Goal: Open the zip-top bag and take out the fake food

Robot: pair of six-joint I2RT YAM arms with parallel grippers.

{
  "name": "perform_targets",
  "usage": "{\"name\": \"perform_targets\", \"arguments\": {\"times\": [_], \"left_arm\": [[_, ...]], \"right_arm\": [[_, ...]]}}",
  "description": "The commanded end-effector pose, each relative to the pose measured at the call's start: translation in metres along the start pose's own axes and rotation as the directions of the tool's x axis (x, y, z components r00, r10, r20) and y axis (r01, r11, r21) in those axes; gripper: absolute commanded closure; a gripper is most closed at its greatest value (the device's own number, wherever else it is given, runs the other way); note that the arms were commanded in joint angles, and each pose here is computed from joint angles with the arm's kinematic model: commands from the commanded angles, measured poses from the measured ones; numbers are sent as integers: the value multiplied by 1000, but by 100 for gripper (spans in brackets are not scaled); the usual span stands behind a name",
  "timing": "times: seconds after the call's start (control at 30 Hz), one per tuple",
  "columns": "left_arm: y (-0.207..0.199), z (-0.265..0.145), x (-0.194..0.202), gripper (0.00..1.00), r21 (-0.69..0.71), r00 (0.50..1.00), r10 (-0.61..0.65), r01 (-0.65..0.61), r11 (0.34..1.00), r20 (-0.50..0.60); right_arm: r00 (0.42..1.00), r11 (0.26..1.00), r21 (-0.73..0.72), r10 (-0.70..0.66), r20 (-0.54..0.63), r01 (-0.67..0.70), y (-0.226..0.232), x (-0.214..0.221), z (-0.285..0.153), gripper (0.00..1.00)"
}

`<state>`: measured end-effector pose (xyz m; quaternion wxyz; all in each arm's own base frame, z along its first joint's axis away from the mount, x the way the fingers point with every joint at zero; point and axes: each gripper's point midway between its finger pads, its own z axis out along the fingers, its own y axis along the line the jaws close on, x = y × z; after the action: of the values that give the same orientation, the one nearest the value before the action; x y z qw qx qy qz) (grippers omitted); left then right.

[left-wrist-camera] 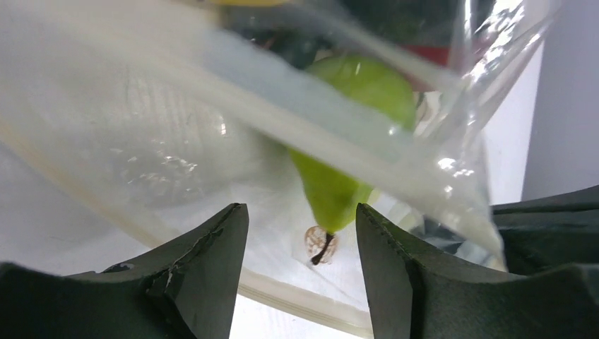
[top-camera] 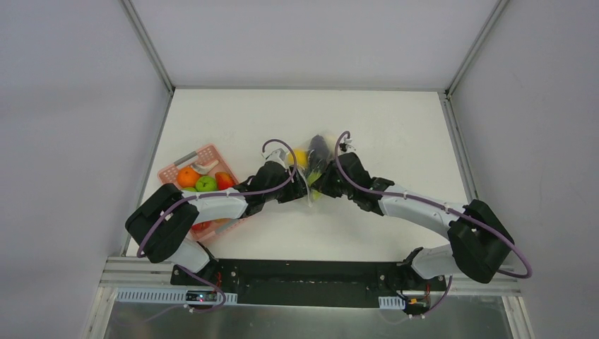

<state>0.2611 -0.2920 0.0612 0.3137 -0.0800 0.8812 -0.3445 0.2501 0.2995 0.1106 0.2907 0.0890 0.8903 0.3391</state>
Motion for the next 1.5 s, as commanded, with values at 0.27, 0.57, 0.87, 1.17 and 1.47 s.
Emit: {"name": "perform_targets", "arguments": {"times": [0.27,0.57,0.87,1.17,1.47], "left_arm": [[-35,9,-8,32,148,999,-51,51,988,-7],[-54,21,-13,30,249,997,-80,76,965,7],[-54,28,-10,42,266,995,-103,98,959,4],[-68,10,-14,30,346,998,-60,49,937,20],[-84,13,-20,23,424,996,-86,62,904,38]], "right_arm": [[994,996,74,-55,97,48,5,3,-8,100],[997,1000,11,-25,67,24,20,12,-9,100],[998,1000,4,-5,57,4,20,15,-11,100],[993,999,16,-44,113,42,23,-1,-22,100],[993,998,-43,-33,117,38,30,0,-29,100]]}}
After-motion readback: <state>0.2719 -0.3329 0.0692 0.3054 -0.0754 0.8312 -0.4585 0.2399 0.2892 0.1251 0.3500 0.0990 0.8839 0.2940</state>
